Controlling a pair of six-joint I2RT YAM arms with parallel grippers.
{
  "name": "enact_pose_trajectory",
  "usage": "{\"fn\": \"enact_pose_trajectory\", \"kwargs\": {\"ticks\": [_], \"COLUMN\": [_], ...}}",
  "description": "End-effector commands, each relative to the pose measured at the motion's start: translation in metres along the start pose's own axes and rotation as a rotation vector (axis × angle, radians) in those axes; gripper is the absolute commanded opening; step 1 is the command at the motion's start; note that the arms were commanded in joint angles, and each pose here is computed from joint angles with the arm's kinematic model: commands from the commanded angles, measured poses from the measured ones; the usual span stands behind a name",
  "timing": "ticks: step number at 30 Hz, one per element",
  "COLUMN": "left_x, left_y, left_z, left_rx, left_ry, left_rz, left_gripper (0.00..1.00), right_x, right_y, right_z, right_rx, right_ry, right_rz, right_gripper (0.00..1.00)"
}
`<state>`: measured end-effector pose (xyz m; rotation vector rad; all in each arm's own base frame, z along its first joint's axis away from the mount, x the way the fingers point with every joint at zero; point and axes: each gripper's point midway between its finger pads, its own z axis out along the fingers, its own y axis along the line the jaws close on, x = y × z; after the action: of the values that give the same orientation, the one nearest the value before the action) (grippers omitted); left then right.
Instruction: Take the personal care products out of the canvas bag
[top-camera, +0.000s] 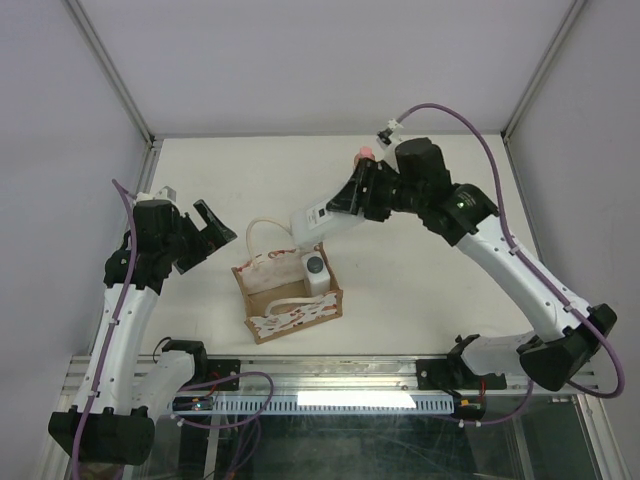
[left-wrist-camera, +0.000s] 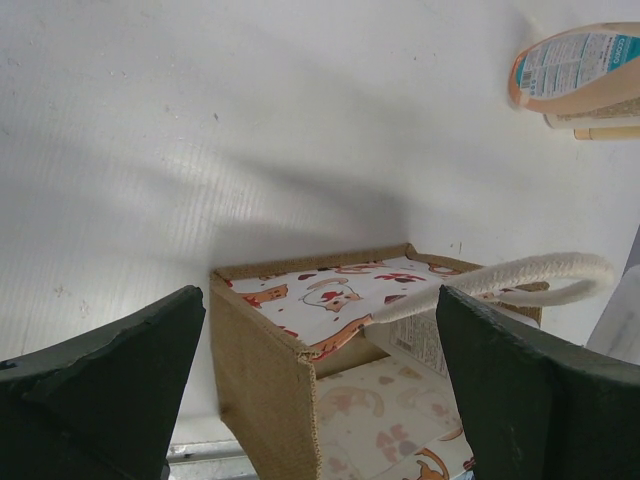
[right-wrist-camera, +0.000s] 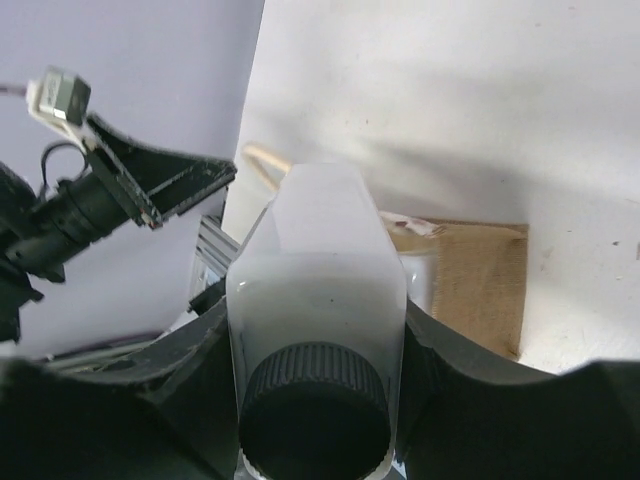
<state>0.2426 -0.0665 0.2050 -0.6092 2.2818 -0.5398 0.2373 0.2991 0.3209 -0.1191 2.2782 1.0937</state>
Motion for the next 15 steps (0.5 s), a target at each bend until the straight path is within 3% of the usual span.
{"fn": "enact_pose_trajectory", "kwargs": {"ticks": [1, 9, 15], "left_x": [-0.017, -0.019, -0.018], "left_y": [-0.016, -0.018, -0.018], "left_z": [-0.005, -0.003, 0.0], "left_rx": [0.056, 0.058, 0.06], "left_ry": [-0.062, -0.063, -0.052], "left_rz": [0.031, 0.025, 0.013], "left_gripper": [0.99, 0.99, 0.99], "right_x": [-0.056, -0.091, -0.071], "right_y": [0.059, -0.002, -0.083], "right_z": [-0.059, -0.077, -0.044], "right_rx": [-0.318, -0.213, 0.03], "right_ry": [-0.163, -0.232, -0.157], "right_rz": [-0.01, 0.07, 0.105], "right_gripper": [0.0, 0.0, 0.0]}}
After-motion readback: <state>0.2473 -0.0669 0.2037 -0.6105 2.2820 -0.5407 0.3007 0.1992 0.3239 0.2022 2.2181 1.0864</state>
